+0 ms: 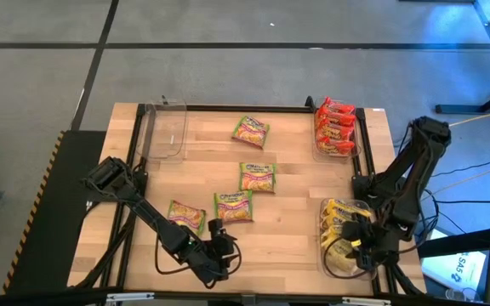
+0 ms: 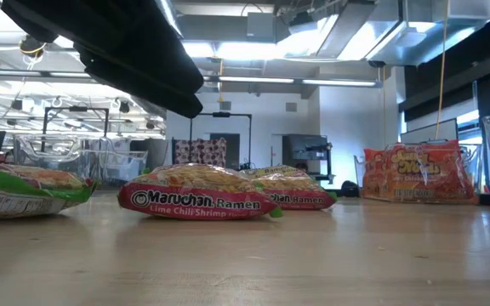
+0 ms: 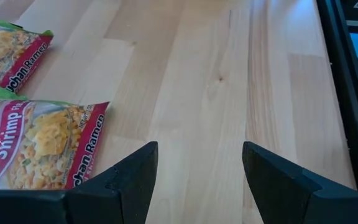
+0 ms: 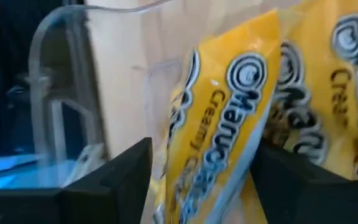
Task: Sort Maruchan noodles
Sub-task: Put the yellow noodle pack into the bottom transparent bin, then put the green noodle pack into the top left transparent bin
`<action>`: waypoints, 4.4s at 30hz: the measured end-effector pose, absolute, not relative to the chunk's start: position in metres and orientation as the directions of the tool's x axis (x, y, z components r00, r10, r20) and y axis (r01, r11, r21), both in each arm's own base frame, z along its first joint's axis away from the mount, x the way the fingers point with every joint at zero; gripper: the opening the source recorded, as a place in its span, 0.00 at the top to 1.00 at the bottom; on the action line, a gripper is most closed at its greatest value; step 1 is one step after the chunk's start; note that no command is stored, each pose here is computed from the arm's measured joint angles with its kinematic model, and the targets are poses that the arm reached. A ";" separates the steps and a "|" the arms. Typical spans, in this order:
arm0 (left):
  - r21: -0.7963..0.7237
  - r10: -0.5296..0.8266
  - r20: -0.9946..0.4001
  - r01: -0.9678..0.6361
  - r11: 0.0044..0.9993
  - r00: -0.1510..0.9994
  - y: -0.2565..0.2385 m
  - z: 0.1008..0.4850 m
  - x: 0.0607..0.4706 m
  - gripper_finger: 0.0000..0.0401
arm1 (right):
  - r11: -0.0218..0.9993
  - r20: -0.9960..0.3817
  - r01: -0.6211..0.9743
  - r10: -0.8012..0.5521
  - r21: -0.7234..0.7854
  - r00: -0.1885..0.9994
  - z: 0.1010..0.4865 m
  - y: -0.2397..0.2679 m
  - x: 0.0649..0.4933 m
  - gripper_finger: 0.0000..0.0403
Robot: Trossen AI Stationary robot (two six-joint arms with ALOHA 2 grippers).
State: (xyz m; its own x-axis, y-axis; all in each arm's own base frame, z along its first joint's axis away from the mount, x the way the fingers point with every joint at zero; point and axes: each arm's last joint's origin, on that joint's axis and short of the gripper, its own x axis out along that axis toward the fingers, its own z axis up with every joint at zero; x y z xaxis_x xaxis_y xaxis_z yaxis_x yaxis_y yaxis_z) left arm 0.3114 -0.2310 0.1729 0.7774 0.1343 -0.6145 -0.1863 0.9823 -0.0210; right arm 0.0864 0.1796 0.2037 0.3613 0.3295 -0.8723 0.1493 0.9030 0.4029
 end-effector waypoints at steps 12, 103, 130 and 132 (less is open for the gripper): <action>-0.005 0.195 -0.596 -0.246 0.969 0.779 -0.217 0.196 0.306 0.43 | 0.897 -0.620 0.118 0.196 0.427 0.760 0.272 0.184 0.108 0.45; -0.473 -0.196 -0.774 -0.343 0.812 0.602 0.020 0.157 0.304 0.42 | 0.976 -0.544 -0.059 -0.065 -0.208 0.836 0.123 0.123 0.328 0.45; -0.733 -0.519 -0.615 -0.189 0.653 0.594 0.011 0.114 0.322 0.72 | 0.973 -0.542 -0.079 -0.054 -0.219 0.839 0.122 0.122 0.330 0.45; -0.727 -0.513 -0.618 -0.185 0.661 0.596 0.011 0.113 0.322 0.75 | 0.972 -0.543 -0.079 -0.054 -0.219 0.838 0.121 0.122 0.330 0.45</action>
State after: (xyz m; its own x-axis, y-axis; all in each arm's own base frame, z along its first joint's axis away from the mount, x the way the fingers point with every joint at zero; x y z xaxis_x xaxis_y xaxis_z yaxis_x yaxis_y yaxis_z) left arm 0.3222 0.0111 0.1134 0.5961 -0.5129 -0.6177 -0.1847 0.6612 -0.7272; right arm 0.3298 0.1218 0.1215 0.8382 -0.0543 -0.5426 -0.0789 0.9725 -0.2192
